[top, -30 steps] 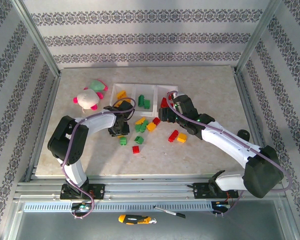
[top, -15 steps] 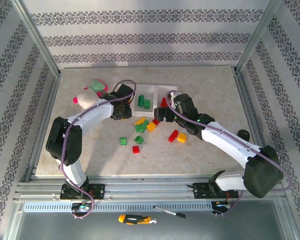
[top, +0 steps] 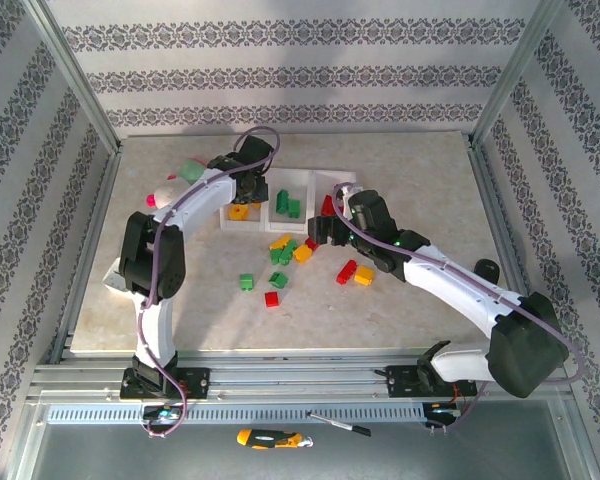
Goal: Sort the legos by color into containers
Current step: Place the lego in the container.
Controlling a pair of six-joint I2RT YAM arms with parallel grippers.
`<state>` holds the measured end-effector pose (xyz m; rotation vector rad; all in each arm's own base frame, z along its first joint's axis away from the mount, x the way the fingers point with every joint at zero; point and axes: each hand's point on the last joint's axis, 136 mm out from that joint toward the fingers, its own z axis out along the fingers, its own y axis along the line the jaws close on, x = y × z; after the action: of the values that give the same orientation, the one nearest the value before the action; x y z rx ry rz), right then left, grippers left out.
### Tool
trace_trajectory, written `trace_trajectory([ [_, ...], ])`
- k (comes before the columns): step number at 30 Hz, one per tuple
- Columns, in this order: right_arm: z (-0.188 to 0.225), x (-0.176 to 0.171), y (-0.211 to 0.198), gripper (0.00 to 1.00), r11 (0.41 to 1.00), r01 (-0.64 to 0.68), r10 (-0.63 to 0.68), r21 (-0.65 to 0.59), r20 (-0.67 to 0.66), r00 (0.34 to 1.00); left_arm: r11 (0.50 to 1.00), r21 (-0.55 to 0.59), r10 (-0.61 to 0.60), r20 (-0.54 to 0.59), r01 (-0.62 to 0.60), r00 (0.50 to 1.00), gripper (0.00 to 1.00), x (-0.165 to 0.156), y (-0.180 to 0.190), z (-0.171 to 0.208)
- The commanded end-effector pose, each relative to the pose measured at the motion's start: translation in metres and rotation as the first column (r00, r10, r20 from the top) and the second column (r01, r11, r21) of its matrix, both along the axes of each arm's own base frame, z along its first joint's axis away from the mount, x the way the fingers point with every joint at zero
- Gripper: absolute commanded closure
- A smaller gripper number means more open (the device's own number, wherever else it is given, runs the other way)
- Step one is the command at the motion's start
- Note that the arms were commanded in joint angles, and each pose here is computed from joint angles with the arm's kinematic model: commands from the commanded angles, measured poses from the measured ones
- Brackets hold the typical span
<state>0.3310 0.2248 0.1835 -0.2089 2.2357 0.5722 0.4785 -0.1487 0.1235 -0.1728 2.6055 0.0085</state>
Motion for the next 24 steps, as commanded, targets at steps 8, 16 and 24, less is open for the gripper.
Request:
trace_trajectory([
  [8,0.011,0.000,-0.007,0.09,1.000,0.012,-0.012,-0.001,0.049,0.999,1.000,-0.003,-0.029,-0.026,0.029,0.999,0.71,0.043,0.012,-0.017],
  [16,0.017,-0.005,-0.011,0.09,1.000,0.025,-0.025,0.012,0.061,0.998,0.998,0.009,-0.063,-0.003,0.063,0.998,0.38,0.057,0.012,-0.017],
  [24,0.025,-0.012,-0.017,0.09,0.998,0.051,-0.054,0.038,0.060,0.997,0.994,-0.013,-0.111,0.105,0.113,0.988,0.08,0.057,0.007,0.029],
])
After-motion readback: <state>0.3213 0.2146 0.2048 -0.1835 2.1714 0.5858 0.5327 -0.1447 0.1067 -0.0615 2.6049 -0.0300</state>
